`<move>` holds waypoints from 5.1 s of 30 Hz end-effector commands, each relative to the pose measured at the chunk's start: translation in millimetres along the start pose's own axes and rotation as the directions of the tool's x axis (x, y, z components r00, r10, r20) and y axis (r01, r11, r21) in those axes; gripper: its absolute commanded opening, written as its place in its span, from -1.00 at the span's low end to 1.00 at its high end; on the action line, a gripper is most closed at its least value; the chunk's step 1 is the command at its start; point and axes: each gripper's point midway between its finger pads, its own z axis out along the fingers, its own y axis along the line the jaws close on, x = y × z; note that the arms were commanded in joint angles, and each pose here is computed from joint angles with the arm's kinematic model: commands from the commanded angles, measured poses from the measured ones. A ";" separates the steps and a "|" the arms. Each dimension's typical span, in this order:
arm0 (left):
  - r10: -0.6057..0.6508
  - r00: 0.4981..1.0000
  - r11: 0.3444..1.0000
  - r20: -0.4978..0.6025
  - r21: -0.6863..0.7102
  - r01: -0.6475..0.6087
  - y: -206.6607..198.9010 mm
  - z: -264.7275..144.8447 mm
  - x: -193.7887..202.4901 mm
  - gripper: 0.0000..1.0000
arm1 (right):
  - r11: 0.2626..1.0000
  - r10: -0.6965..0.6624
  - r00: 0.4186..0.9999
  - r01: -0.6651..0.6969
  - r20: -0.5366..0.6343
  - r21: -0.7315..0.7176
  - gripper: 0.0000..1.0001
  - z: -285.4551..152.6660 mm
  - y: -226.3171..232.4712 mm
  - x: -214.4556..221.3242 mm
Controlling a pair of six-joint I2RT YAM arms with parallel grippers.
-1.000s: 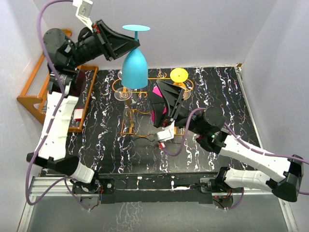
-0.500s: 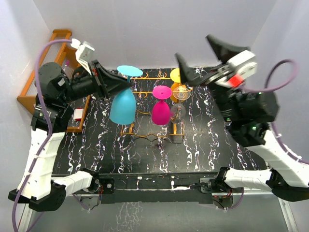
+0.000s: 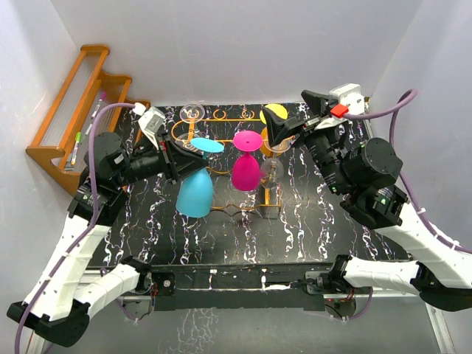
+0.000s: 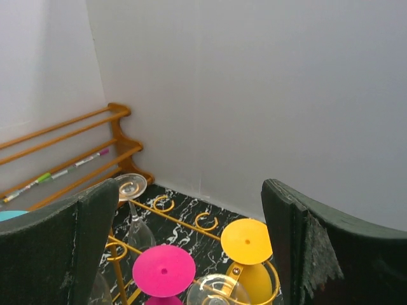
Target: Place the wine glass upside down on the wine glass rack
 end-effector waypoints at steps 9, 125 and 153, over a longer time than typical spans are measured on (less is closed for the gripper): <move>0.042 0.995 0.999 0.086 -0.020 -0.040 14.5 39.8 3.5 -1.00 | 0.995 0.067 0.997 -0.071 0.049 0.075 0.96 -23.2 -27.0 -20.2; 0.048 0.998 0.957 0.040 -0.288 -0.034 73.1 41.1 4.5 -0.44 | 0.987 0.078 0.997 -0.079 0.013 0.142 0.96 -59.2 -53.1 0.6; 0.398 0.911 0.873 0.112 -0.351 -0.338 16.3 -33.9 -77.8 0.26 | 0.917 0.158 0.984 -0.114 -0.084 0.383 0.96 -39.6 -59.0 76.7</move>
